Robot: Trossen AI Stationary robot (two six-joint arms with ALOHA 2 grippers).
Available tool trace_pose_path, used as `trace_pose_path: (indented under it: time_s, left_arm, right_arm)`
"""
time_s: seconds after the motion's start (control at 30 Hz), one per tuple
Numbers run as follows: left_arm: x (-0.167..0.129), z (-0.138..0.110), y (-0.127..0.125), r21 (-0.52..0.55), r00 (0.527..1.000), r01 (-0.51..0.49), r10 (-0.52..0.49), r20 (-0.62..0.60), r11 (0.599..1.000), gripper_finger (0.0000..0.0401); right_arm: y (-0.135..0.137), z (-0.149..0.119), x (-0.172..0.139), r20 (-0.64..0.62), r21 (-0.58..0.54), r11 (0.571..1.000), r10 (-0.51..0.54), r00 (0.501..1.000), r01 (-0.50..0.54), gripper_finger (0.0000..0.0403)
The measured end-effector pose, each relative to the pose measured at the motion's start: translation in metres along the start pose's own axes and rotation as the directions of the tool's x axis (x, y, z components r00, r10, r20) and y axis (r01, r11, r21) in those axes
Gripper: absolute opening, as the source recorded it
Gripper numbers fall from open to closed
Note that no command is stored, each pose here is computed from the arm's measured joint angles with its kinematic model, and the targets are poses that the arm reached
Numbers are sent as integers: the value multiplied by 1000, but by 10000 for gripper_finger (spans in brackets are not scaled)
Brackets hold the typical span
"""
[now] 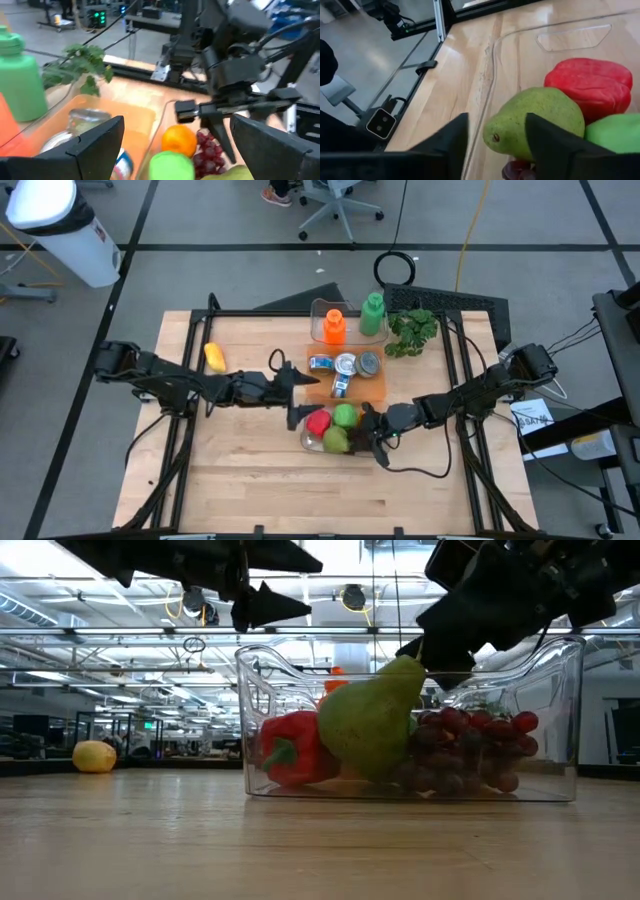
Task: Pick & Place Food Item
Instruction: Put the yellow mango into the bottom transparent bin
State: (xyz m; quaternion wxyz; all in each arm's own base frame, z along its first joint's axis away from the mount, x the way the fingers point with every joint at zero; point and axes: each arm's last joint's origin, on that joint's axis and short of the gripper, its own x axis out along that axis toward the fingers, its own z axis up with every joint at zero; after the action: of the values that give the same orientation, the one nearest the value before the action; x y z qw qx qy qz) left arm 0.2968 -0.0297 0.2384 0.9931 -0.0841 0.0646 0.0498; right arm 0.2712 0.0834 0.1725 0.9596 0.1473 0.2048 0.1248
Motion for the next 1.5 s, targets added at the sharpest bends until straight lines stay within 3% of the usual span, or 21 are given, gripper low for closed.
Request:
trace_pose_path:
  time_s: [0.23,0.33,0.4,0.47,0.57,0.73,0.8,0.87,0.97,1.17,1.4,1.5]
  left_arm:
    - [-14,7,5,-23,993,-109,108,-42,994,374]
    - [-31,11,10,-68,970,-230,223,-101,971,374]
    - [-46,12,16,-82,928,-352,337,-157,932,374]
    - [-64,9,23,-96,856,-495,466,-226,863,374]
    - [-89,-3,36,-149,708,-689,616,-345,709,374]
    - [-129,-27,60,-181,353,-935,740,-573,306,374]
    - [-138,-32,67,-116,221,-975,759,-612,190,374]
    - [-142,-35,72,-78,125,-992,765,-631,98,374]
    - [-142,-37,81,-45,43,-999,767,-640,18,374]
    - [-137,-53,99,40,-91,-995,745,-660,-87,374]
    - [-134,-86,119,128,-227,-973,687,-690,-194,374]
    - [-132,-97,127,124,-254,-964,682,-686,-234,374]
  right_arm:
    - [2,6,-2,48,-56,998,19,999,-16,284]
    - [4,11,-7,70,-66,998,25,997,-21,315]
    - [5,15,-11,75,-68,997,26,997,-21,328]
    - [6,17,-15,71,-81,997,24,997,-19,336]
    - [7,18,-20,60,-90,996,20,998,-14,340]
    - [7,19,-21,58,-109,994,19,998,-12,337]
    - [7,19,-21,59,-111,994,18,998,-12,334]
    - [7,19,-21,58,-111,994,18,998,-12,333]
    - [7,19,-21,59,-108,994,18,998,-12,333]
    - [7,19,-21,61,-88,996,18,998,-13,332]
    - [7,20,-21,67,-77,997,21,998,-16,332]
    - [8,21,-21,81,-77,997,27,996,-20,332]
